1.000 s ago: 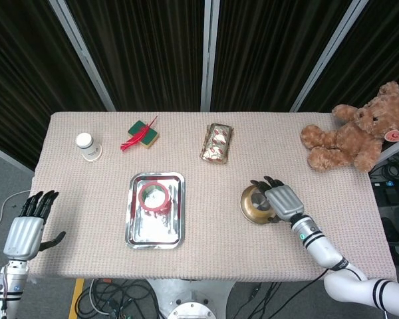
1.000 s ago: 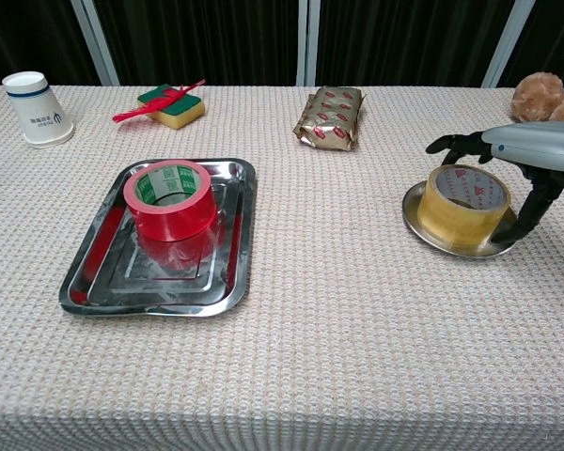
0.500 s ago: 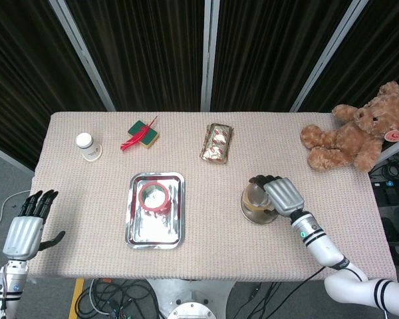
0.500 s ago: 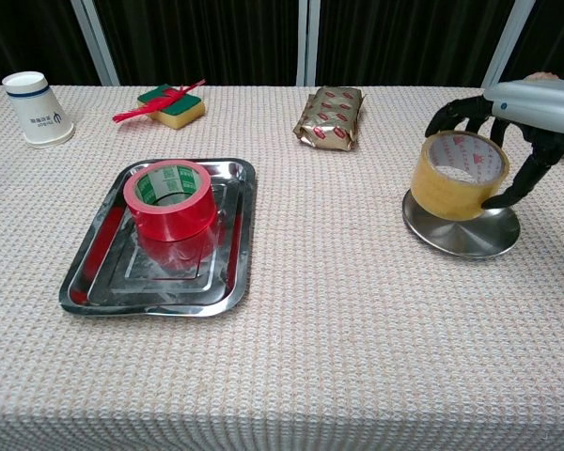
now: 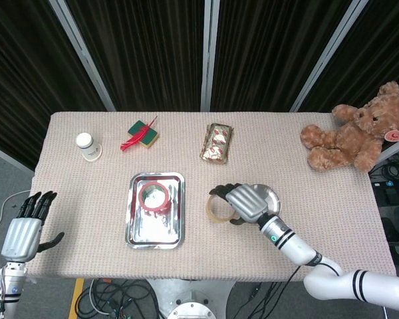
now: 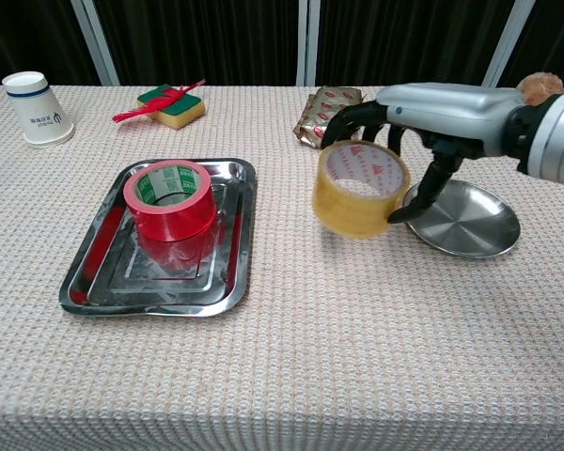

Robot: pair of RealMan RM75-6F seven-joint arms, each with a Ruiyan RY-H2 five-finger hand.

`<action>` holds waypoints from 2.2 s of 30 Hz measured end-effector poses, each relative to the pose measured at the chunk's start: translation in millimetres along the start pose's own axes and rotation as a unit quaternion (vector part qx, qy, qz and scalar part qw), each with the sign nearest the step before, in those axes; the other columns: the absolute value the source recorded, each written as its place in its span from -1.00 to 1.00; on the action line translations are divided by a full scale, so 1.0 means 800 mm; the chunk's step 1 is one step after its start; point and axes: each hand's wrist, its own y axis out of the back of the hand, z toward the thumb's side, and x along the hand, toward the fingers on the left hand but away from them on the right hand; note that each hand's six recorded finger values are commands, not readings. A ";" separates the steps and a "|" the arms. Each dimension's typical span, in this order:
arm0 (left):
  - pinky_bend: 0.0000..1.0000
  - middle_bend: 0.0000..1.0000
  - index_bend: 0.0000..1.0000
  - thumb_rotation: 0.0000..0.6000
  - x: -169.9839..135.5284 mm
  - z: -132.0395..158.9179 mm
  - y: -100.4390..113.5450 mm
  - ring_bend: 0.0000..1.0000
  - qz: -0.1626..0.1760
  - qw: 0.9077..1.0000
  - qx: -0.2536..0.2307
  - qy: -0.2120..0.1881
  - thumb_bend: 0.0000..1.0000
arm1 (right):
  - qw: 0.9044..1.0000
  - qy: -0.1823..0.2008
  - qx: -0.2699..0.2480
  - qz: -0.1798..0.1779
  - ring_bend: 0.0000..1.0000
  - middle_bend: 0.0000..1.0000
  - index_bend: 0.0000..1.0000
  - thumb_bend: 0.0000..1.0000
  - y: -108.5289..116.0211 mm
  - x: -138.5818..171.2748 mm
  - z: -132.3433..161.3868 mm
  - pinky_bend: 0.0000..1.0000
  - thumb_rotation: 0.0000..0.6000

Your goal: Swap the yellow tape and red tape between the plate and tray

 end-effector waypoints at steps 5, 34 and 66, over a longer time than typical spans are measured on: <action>-0.81 -0.88 -0.87 1.00 -0.002 -0.004 -0.002 -1.00 -0.003 1.000 -0.001 0.004 -0.68 | 1.000 0.018 0.008 0.016 -0.42 -0.34 -0.44 -0.73 -0.014 -0.019 0.020 -0.19 1.00; -0.81 -0.88 -0.87 1.00 0.027 0.029 -0.004 -1.00 -0.022 0.999 -0.005 -0.047 -0.68 | 0.997 -0.053 0.022 -0.051 -1.00 -1.00 -1.00 -1.00 0.043 0.038 -0.042 -1.00 1.00; -0.82 -1.00 -0.89 1.00 0.197 0.248 -0.095 -1.00 -0.214 0.949 -0.031 -0.229 -0.71 | 0.953 -0.231 -0.040 -0.193 -1.00 -1.00 -1.00 -1.00 0.088 0.293 -0.228 -1.00 1.00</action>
